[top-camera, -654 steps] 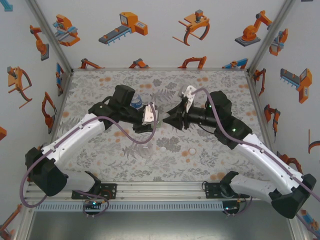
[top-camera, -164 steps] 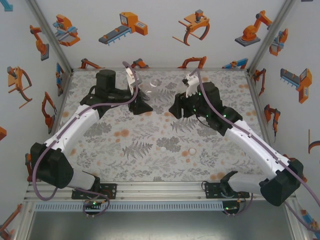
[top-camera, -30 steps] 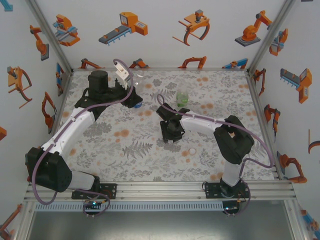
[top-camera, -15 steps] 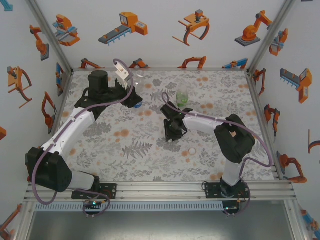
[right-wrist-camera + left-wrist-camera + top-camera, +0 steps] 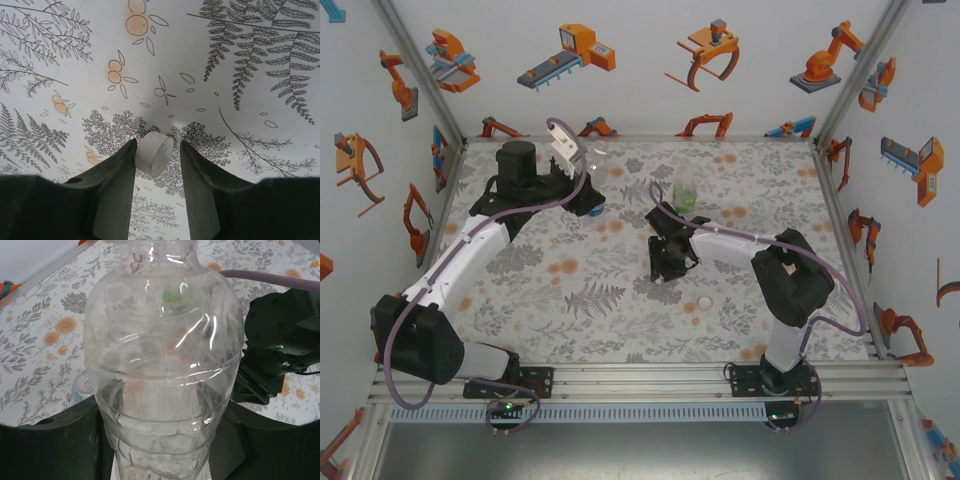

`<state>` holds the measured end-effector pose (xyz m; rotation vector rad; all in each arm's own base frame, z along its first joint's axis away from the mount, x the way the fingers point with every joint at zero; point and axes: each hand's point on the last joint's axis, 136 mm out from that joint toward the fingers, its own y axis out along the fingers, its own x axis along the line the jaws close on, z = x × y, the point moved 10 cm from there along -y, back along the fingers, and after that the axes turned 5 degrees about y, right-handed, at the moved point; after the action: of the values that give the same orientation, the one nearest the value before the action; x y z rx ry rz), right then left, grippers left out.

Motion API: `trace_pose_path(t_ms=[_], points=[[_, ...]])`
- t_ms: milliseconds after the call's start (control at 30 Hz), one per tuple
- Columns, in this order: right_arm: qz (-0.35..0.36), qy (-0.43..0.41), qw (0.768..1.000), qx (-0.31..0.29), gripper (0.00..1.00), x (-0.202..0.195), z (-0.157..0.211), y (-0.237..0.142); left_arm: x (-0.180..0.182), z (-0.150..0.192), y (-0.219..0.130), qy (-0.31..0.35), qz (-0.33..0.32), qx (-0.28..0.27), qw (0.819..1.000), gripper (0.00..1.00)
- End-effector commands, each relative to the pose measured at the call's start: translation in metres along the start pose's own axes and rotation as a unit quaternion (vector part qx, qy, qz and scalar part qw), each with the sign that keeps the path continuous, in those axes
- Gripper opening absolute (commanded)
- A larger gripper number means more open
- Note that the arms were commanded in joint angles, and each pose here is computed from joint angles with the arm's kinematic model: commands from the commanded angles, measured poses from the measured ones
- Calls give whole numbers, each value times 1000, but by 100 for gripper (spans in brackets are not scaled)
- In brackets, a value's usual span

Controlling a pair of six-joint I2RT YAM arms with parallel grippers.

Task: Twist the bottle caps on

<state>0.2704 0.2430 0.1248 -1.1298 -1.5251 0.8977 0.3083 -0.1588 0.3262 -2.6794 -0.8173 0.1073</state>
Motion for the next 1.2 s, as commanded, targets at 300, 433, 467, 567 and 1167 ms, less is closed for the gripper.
trace_pose_path(t_ms=[300, 433, 467, 567, 1167], points=[[32, 17, 999, -2, 39, -19, -1, -4, -2, -6, -6, 3, 6, -18, 1000, 0], [31, 19, 999, -1, 37, -20, -2, -4, -2, -5, -5, 1, 7, -18, 1000, 0], [29, 19, 999, -1, 36, -20, -2, -4, -2, -5, -5, 1, 8, -17, 1000, 0], [21, 22, 1000, 2, 33, -20, -2, -4, -2, -5, -5, 1, 8, -18, 1000, 0], [-202, 180, 963, 19, 30, -65, 12, 11, -1, -3, -3, -2, 10, -15, 1000, 0]])
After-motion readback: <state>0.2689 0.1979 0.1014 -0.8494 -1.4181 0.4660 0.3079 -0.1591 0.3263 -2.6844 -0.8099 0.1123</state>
